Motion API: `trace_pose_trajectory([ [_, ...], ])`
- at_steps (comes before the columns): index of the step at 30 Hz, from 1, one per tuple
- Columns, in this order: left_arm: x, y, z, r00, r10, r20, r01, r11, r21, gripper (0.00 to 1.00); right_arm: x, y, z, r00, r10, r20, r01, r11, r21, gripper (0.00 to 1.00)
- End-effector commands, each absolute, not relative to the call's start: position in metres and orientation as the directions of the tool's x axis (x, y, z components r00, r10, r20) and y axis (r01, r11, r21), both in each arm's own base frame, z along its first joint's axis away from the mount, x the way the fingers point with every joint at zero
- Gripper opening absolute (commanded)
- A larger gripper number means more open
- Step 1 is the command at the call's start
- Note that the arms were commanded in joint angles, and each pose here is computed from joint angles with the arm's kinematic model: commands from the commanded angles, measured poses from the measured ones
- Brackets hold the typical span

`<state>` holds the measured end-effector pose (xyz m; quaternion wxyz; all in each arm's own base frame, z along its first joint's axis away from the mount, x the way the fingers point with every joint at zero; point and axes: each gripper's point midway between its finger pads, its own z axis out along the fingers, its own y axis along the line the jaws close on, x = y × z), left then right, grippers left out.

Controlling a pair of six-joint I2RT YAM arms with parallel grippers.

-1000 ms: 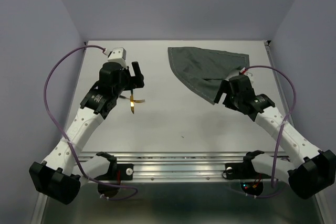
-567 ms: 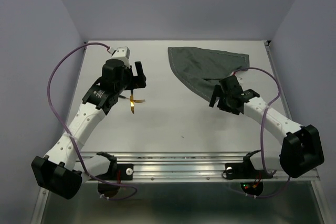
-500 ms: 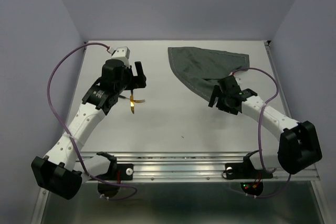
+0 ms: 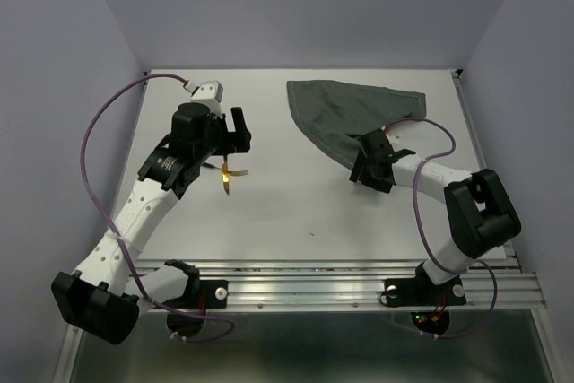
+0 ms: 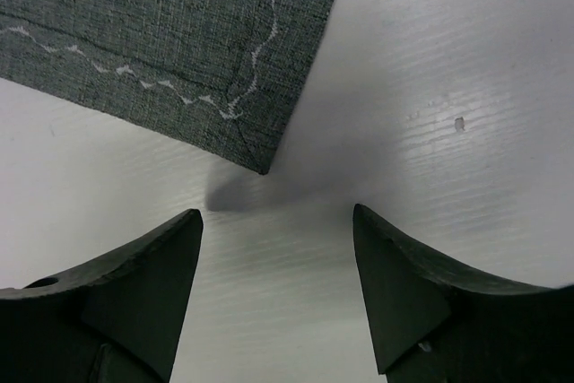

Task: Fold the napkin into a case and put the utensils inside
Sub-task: Move the crumpled napkin to the corner of the board.

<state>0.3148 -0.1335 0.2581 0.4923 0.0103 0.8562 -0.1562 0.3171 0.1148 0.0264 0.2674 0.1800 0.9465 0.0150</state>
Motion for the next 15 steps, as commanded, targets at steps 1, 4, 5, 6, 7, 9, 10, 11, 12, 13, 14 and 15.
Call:
trace_pose_trajectory([
  [1, 0.312, -0.133, 0.264, -0.496, -0.109, -0.861, 0.208, 0.948, -0.24, 0.99, 0.353, 0.122, 0.042, -0.711, 0.403, -0.577, 0.369, 0.911, 0.181, 0.69],
  [4, 0.312, -0.134, 0.258, -0.505, -0.118, -0.855, 0.2, 0.948, -0.249, 0.99, 0.357, 0.118, 0.034, -0.702, 0.414, -0.579, 0.402, 0.902, 0.158, 0.63],
  [5, 0.312, -0.134, 0.258, -0.503, -0.123, -0.855, 0.198, 0.947, -0.253, 0.99, 0.359, 0.117, 0.033, -0.696, 0.42, -0.583, 0.411, 0.898, 0.156, 0.63],
  [6, 0.311, -0.133, 0.253, -0.508, -0.124, -0.852, 0.194, 0.948, -0.254, 0.99, 0.361, 0.117, 0.034, -0.686, 0.432, -0.585, 0.424, 0.891, 0.161, 0.63],
  [7, 0.311, -0.133, 0.254, -0.507, -0.129, -0.852, 0.193, 0.947, -0.258, 0.99, 0.362, 0.117, 0.035, -0.681, 0.436, -0.589, 0.429, 0.889, 0.163, 0.63],
  [9, 0.309, -0.133, 0.251, -0.512, -0.134, -0.848, 0.189, 0.946, -0.263, 0.99, 0.367, 0.116, 0.035, -0.667, 0.442, -0.599, 0.44, 0.883, 0.162, 0.63],
  [10, 0.308, -0.133, 0.251, -0.512, -0.134, -0.848, 0.189, 0.946, -0.264, 0.99, 0.371, 0.116, 0.037, -0.658, 0.443, -0.609, 0.444, 0.881, 0.161, 0.63],
  [11, 0.308, -0.132, 0.251, -0.512, -0.134, -0.849, 0.188, 0.946, -0.263, 0.99, 0.373, 0.116, 0.038, -0.655, 0.442, -0.613, 0.447, 0.881, 0.158, 0.63],
  [12, 0.307, -0.132, 0.25, -0.514, -0.134, -0.847, 0.187, 0.946, -0.264, 0.99, 0.375, 0.116, 0.035, -0.658, 0.439, -0.611, 0.447, 0.882, 0.151, 0.63],
  [13, 0.306, -0.132, 0.25, -0.514, -0.135, -0.847, 0.188, 0.946, -0.265, 0.99, 0.378, 0.116, 0.036, -0.656, 0.436, -0.616, 0.447, 0.882, 0.149, 0.63],
  [14, 0.306, -0.129, 0.248, -0.513, -0.144, -0.846, 0.169, 0.949, -0.264, 0.99, 0.383, 0.118, 0.039, -0.652, 0.437, -0.62, 0.444, 0.882, 0.155, 0.61],
  [15, 0.306, -0.128, 0.247, -0.513, -0.15, -0.845, 0.16, 0.951, -0.266, 0.99, 0.385, 0.119, 0.038, -0.652, 0.437, -0.62, 0.444, 0.882, 0.155, 0.59],
])
